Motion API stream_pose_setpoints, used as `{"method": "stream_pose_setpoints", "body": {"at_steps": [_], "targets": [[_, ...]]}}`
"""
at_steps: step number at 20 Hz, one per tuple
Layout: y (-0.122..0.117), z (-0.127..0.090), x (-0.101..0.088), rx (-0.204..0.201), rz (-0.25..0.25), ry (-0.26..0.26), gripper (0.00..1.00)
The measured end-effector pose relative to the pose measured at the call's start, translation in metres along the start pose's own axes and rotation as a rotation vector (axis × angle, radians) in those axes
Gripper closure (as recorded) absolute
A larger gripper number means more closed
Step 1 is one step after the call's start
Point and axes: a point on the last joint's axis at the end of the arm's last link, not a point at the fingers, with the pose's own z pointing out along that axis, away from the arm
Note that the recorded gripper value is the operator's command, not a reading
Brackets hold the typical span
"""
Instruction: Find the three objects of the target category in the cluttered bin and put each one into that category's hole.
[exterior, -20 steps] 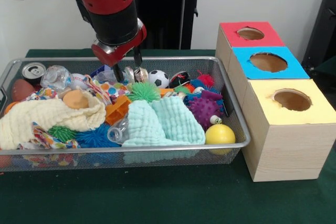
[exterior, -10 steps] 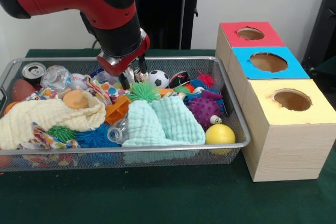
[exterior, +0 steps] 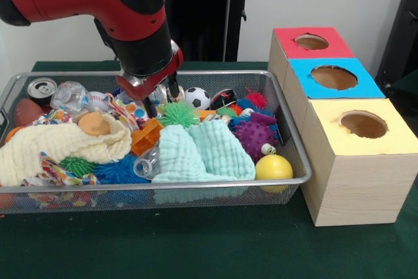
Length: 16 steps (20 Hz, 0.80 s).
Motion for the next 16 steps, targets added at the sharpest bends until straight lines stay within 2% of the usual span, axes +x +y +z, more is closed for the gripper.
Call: {"method": "stream_pose_setpoints", "body": {"at_steps": [4,7,16], "targets": [[-0.007,-0.008,-0.002,0.003,-0.029,0.034,0.00],[-0.012,-0.015,-0.001,-0.012,-0.067,0.063,0.00],[-0.021,-0.023,0.002,-0.019,-0.125,0.078,0.00]]}}
